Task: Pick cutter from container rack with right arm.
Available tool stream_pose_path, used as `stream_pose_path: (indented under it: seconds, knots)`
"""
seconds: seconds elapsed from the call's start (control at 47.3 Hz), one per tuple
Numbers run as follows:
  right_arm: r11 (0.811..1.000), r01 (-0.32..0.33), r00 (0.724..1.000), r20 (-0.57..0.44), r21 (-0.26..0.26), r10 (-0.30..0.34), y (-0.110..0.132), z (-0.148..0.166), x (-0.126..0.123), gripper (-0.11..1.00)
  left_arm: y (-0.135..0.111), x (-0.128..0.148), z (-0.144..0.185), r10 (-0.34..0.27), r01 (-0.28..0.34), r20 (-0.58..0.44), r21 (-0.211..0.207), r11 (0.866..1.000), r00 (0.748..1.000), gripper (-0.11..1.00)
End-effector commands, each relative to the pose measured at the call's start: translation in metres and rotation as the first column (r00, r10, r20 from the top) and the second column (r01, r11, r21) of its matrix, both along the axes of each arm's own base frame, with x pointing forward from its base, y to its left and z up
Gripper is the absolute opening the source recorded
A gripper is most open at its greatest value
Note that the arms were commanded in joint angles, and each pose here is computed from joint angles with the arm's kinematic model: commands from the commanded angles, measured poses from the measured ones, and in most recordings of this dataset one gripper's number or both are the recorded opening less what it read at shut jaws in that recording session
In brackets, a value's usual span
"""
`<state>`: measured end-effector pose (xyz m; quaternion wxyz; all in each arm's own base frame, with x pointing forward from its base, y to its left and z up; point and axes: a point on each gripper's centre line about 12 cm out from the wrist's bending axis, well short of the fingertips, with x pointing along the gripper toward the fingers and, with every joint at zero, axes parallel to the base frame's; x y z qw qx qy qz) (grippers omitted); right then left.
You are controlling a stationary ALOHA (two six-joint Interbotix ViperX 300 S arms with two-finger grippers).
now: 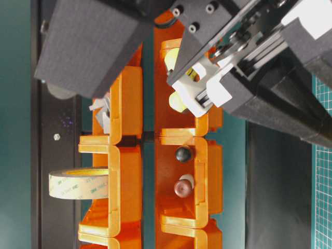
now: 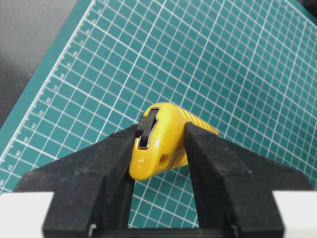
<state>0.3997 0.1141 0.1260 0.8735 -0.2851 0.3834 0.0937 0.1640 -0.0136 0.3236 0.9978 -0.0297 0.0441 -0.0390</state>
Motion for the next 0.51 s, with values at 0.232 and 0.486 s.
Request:
stream_pose_path:
  seconds: [0.232, 0.486]
  knots:
    - [0.997, 0.083, 0.997, -0.01, -0.006, -0.083, -0.031, -0.003, 0.007, 0.27, 0.0, 0.002, 0.004, 0.002, -0.002, 0.007, -0.004, 1.0, 1.0, 0.0]
    - [0.999, 0.054, 0.999, -0.006, -0.001, -0.054, -0.014, -0.001, 0.002, 0.27, 0.0, 0.001, 0.006, 0.002, -0.002, 0.012, -0.018, 1.0, 1.0, 0.0]
